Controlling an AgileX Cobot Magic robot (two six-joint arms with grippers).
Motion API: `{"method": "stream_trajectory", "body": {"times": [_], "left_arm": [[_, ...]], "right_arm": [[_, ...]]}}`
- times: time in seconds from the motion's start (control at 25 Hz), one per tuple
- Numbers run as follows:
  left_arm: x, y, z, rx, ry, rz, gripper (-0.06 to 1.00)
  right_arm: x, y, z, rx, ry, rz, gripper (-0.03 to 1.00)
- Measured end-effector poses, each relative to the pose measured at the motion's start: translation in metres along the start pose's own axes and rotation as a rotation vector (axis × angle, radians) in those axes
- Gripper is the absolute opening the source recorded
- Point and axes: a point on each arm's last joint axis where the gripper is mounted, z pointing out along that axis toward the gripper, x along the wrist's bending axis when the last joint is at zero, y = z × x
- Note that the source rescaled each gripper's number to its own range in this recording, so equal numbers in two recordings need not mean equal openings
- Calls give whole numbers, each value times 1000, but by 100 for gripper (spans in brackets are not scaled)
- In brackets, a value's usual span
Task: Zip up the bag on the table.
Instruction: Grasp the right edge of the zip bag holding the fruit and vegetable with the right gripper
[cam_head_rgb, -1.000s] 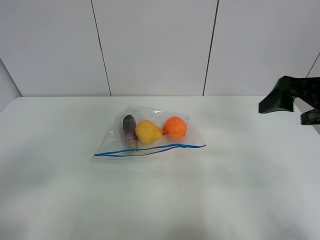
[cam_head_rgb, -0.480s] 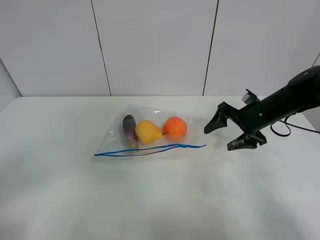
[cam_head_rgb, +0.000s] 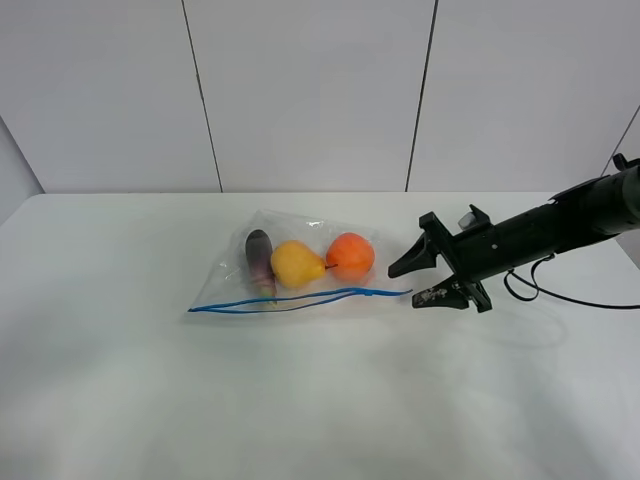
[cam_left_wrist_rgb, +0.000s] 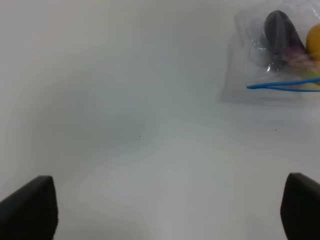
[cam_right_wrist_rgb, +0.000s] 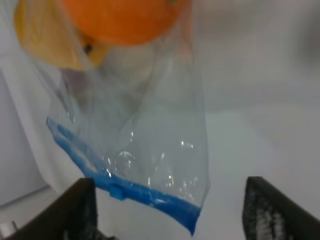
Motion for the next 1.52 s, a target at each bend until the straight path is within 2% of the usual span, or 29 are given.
{"method": "stream_trajectory", "body": {"times": [0.12,0.36,0.48,1.08,1.52], "left_arm": [[0,0,0,0,0,0,100],[0,0,0,0,0,-1,100],[0,0,0,0,0,-1,100],[0,0,0,0,0,-1,100],[0,0,0,0,0,-1,100]], "right_arm": [[0,-1,0,8,-5,-7,60],[0,-1,0,19,-3,-20,34],[0,-1,0,18,-3,-30,28],[-2,0,1,4,-14,-31,26],[-8,3,8,1,13,1,26]]}}
